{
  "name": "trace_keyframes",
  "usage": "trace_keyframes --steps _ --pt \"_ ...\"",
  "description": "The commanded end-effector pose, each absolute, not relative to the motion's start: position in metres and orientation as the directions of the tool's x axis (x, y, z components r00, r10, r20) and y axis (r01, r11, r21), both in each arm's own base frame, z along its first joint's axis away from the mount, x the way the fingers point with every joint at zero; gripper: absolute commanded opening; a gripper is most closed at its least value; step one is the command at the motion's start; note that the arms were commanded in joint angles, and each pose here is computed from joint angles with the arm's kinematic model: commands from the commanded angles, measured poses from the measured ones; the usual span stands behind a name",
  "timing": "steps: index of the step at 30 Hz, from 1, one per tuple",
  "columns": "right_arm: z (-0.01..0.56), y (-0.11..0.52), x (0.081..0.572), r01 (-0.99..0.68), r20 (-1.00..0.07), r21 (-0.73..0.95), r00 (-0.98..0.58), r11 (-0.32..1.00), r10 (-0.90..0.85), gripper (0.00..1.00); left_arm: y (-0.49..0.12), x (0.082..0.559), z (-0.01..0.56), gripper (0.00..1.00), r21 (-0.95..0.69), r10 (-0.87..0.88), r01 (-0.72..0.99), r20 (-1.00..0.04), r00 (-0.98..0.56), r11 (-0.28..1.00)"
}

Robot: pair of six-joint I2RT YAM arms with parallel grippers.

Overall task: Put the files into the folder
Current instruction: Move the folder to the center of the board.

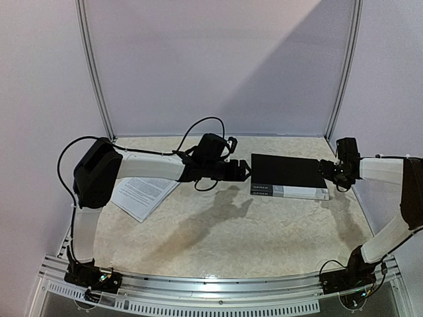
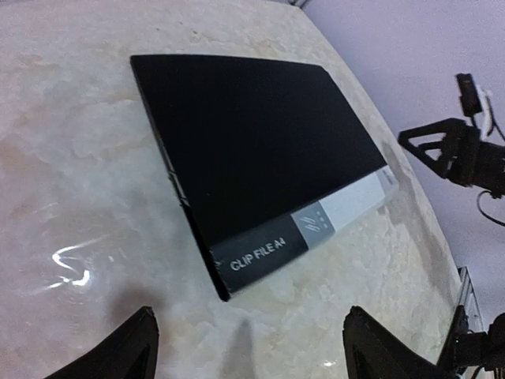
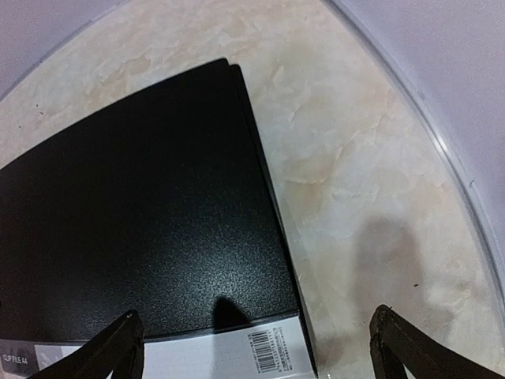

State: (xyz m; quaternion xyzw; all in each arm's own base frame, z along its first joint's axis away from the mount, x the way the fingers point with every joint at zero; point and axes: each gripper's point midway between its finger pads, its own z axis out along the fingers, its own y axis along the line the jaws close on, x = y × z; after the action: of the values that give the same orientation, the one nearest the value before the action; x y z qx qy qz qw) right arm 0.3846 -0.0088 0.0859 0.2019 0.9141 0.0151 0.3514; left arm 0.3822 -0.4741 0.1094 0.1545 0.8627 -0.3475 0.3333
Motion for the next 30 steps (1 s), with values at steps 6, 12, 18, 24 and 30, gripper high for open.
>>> trace_keyframes --steps 6,12,18,24,30 --pt "0.029 0.024 0.372 0.296 -0.483 0.314 -0.768 0.902 0.42 0.94 -0.5 0.354 0.08 0.8 -0.583 0.082 0.499 -0.595 -0.8 0.641" --pt "0.016 0.035 0.354 0.26 -0.47 0.373 -0.774 0.89 0.423 0.88 -0.484 0.36 0.071 0.79 -0.551 0.05 0.444 -0.587 -0.808 0.706" --pt "0.013 0.069 0.323 0.162 -0.441 0.484 -0.803 0.86 0.4 0.7 -0.46 0.375 0.075 0.79 -0.512 0.032 0.42 -0.605 -0.795 0.749" --pt "0.01 0.11 0.289 0.036 -0.437 0.531 -0.844 0.847 0.31 0.51 -0.424 0.403 0.081 0.79 -0.448 0.009 0.392 -0.649 -0.761 0.804" --pt "0.027 0.155 0.276 -0.094 -0.469 0.597 -0.847 0.797 0.251 0.32 -0.39 0.433 0.089 0.79 -0.438 -0.035 0.321 -0.634 -0.773 0.84"
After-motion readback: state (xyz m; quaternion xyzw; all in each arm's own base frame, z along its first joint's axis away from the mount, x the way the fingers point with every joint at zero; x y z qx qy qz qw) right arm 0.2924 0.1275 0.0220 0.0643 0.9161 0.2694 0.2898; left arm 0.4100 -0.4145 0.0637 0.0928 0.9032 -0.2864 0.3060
